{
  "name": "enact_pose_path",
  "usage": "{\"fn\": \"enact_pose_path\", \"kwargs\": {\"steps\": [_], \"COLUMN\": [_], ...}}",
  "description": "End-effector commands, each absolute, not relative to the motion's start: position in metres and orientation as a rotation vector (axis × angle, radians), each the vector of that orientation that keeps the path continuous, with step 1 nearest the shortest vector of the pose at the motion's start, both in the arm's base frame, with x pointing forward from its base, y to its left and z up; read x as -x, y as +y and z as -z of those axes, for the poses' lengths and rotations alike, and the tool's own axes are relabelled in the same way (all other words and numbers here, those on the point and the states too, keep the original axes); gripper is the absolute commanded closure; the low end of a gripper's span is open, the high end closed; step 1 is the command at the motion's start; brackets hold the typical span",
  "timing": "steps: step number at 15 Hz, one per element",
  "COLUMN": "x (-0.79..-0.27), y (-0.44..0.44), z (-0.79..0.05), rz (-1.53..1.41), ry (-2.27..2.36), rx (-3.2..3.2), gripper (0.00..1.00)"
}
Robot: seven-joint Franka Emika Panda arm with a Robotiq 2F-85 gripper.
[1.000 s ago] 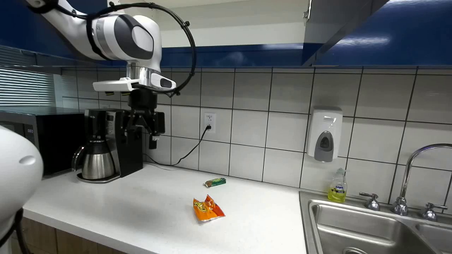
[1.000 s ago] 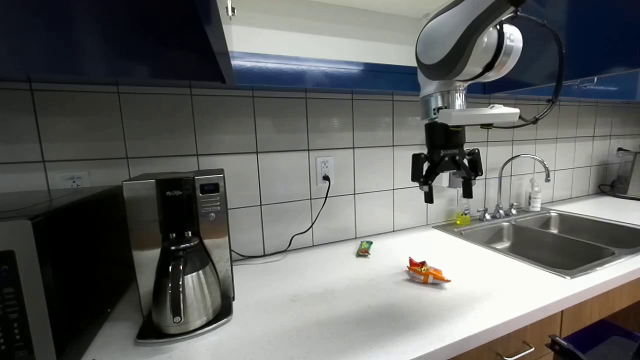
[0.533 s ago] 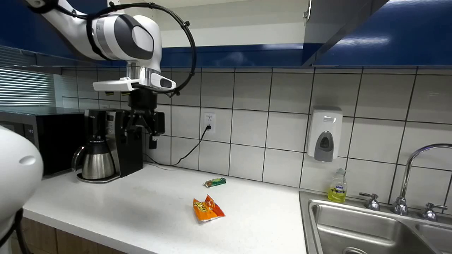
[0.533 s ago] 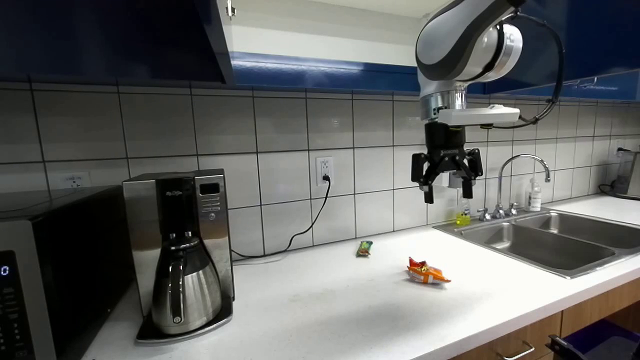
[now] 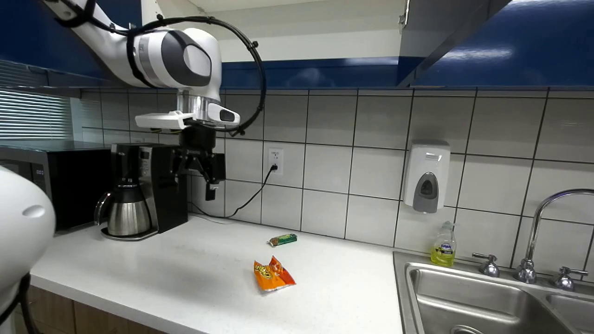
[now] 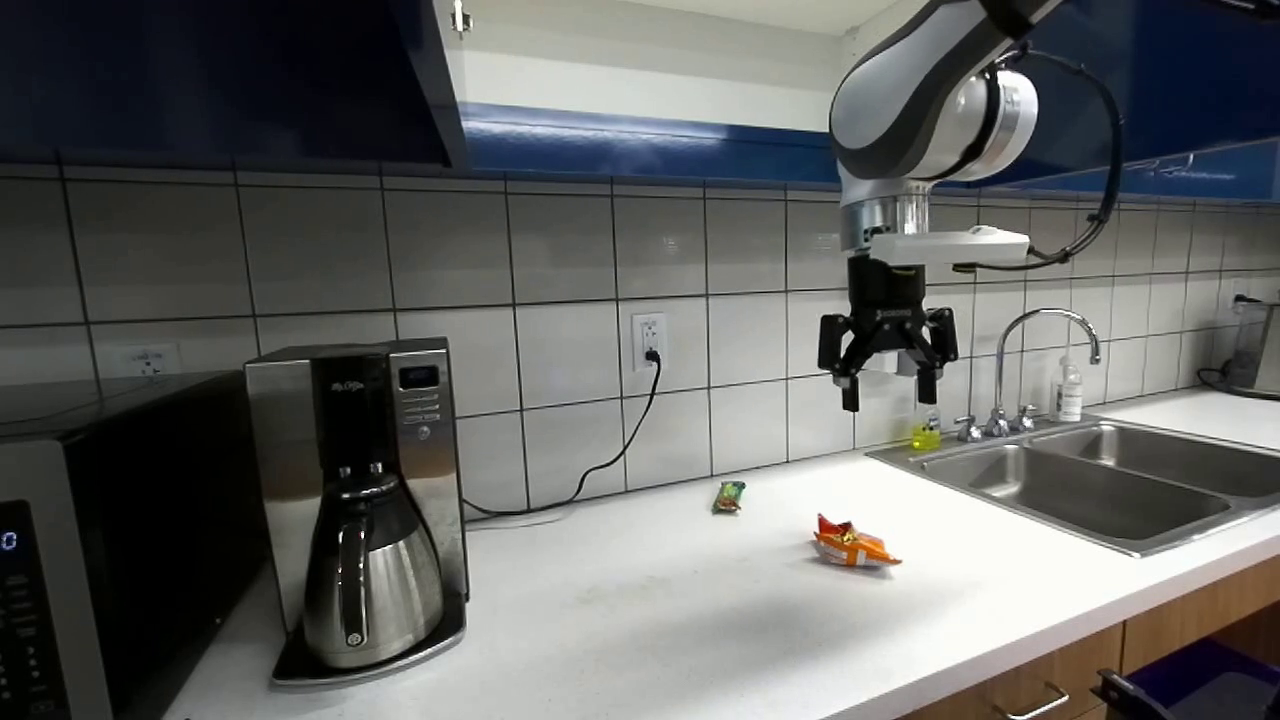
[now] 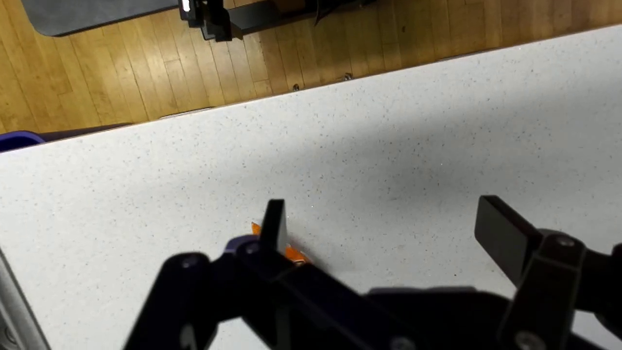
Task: Pick up the object from the counter and put it in the cabinet
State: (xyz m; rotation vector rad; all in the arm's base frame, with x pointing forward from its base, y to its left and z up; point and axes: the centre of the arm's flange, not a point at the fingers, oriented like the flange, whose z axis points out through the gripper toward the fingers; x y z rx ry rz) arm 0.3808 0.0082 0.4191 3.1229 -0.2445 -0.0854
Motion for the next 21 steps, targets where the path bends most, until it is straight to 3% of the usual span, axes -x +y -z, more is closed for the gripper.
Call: {"fn": "enact_pose_path", "kwargs": {"steps": [1,21], "x": [-0.412,-0.495], "y": [-0.01,-0.072], "z": [-0.407,-0.294], "rz": [0.051,0.076], "ry": [-0.338,-0.711], "rx": [-3.141,-3.127], "gripper": [0.0,0.0]}}
